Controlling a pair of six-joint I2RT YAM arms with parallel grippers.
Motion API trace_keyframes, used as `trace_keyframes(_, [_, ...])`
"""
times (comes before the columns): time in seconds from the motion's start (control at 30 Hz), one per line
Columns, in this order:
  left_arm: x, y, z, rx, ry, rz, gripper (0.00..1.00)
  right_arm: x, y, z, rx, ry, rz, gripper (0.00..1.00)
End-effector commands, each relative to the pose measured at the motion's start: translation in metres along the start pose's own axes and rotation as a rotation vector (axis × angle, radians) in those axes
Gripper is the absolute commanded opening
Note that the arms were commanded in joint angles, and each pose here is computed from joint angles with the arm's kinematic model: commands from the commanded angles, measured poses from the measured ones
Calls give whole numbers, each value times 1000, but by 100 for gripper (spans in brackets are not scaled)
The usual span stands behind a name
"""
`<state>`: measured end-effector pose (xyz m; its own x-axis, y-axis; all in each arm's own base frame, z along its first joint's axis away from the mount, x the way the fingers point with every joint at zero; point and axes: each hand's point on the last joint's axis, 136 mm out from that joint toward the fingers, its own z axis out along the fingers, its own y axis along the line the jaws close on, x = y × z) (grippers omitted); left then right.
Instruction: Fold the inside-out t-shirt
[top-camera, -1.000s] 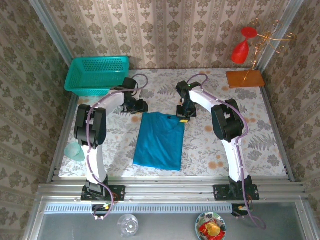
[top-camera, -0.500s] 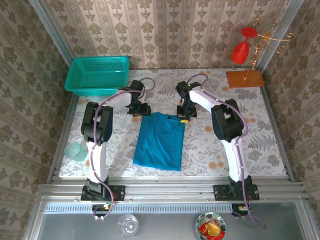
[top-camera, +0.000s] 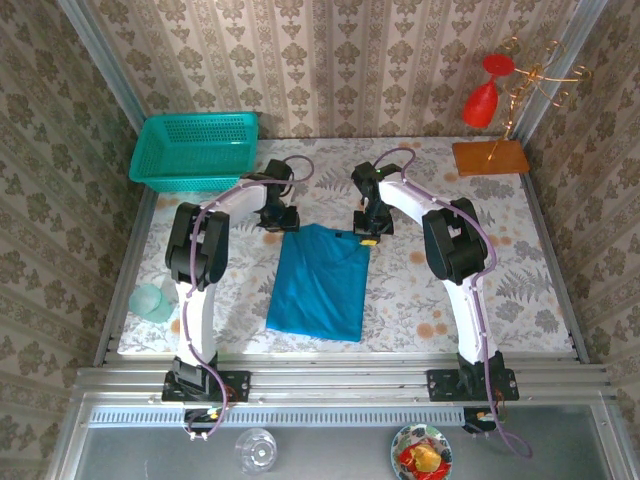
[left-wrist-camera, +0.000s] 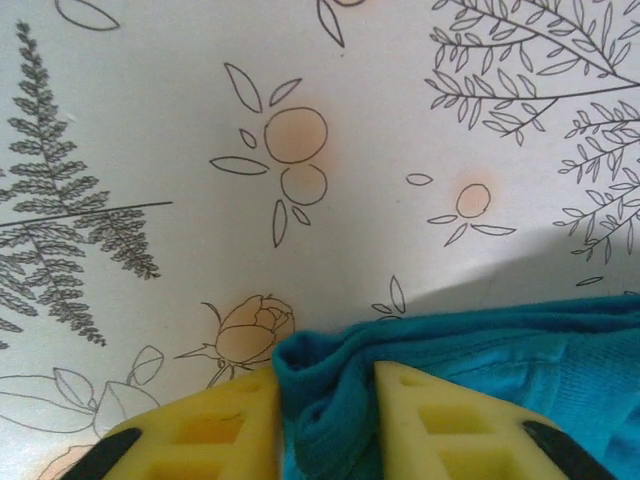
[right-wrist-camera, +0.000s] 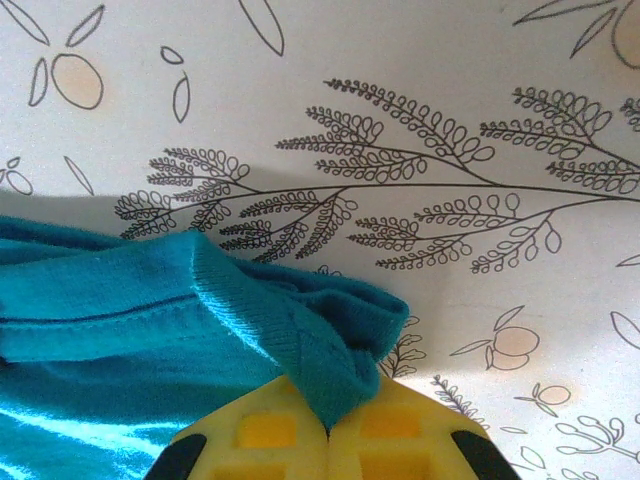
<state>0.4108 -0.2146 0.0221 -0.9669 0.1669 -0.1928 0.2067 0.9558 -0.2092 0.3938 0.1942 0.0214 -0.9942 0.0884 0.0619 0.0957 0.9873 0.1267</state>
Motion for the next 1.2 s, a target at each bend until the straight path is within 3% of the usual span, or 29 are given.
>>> trace_keyframes(0.0, [53, -11, 51, -5, 187, 33, 24, 7, -9, 0, 44, 36, 1, 1])
trace_keyframes(0.1, [53, -9, 50, -17, 183, 27, 16, 6, -9, 0, 43, 32, 0, 1])
trace_keyframes(0.17, [47, -7, 42, -34, 145, 24, 5, 4, -9, -1, 46, 24, 0, 2])
trace_keyframes(0.4, [4, -6, -18, 18, -94, 1, 0, -25, -11, -30, -4, -153, 9, 0])
trace_keyframes(0.7, [-54, -28, -115, 198, -384, 7, 0, -64, -7, -114, -98, -439, -14, 0])
trace_keyframes(0.97, [-112, -57, -226, 312, -645, 76, 0, -101, -12, -231, -144, -694, -38, 0])
trace_keyframes(1.17, [-122, -76, -292, 377, -759, 136, 0, -101, -12, -308, -147, -853, -115, 0])
